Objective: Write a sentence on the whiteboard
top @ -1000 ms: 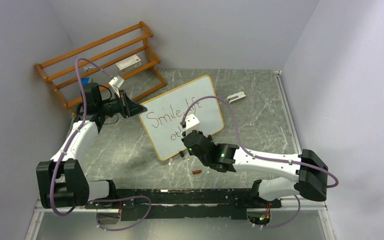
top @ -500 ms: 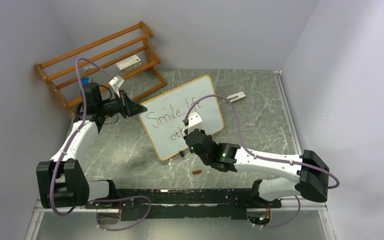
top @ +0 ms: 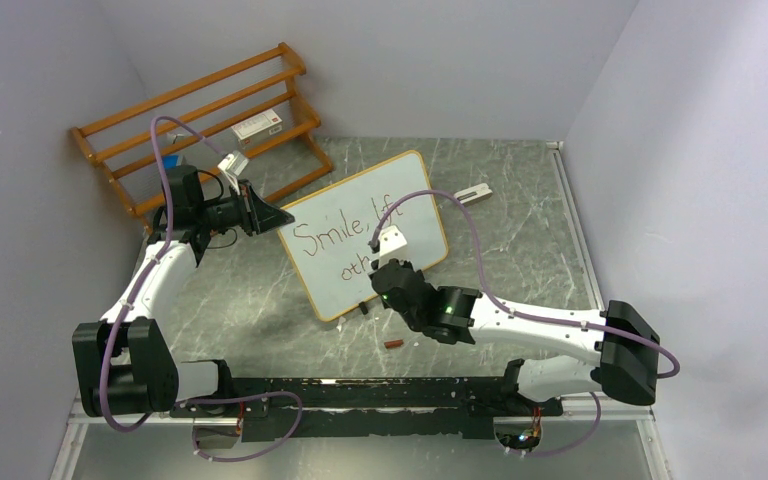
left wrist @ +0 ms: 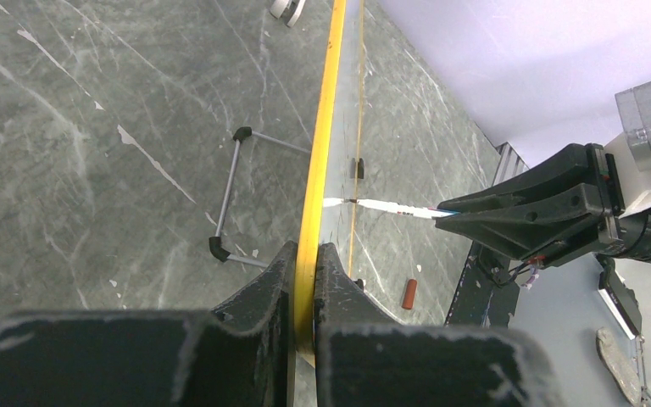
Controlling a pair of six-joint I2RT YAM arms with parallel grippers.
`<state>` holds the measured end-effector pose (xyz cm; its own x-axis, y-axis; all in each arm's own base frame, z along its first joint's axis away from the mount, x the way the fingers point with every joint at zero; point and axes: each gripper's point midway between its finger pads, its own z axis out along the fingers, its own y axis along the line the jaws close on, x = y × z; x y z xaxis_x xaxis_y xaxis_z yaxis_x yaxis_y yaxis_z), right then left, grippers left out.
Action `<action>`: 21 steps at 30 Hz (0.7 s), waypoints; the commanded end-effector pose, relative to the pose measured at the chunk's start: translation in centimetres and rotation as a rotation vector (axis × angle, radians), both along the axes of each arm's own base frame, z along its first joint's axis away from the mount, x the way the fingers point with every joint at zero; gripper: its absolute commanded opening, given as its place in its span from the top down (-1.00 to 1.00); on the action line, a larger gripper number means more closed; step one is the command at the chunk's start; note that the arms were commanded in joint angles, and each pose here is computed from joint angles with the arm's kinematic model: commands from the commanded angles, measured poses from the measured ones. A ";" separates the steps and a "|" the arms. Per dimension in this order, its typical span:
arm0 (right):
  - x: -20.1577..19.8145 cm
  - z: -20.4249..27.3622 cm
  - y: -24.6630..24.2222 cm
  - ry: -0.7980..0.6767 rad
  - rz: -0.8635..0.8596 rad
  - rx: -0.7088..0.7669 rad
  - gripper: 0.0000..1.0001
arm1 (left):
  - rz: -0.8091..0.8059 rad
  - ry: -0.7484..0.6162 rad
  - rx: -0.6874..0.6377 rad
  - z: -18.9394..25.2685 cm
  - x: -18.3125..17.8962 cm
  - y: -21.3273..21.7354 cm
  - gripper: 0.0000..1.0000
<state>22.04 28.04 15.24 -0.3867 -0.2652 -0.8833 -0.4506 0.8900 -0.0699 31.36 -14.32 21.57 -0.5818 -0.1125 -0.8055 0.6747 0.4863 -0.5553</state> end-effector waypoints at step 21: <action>-0.6 -0.3 -1.5 0.027 -0.018 0.011 1.00 | 0.122 0.066 0.129 -4.5 1.5 1.7 0.90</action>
<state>21.37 27.43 14.31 -0.4174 -0.2878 -0.8619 -0.4602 0.8848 -0.0726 31.37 -14.32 21.57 -0.5822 -0.1125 -0.8053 0.6746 0.4860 -0.5556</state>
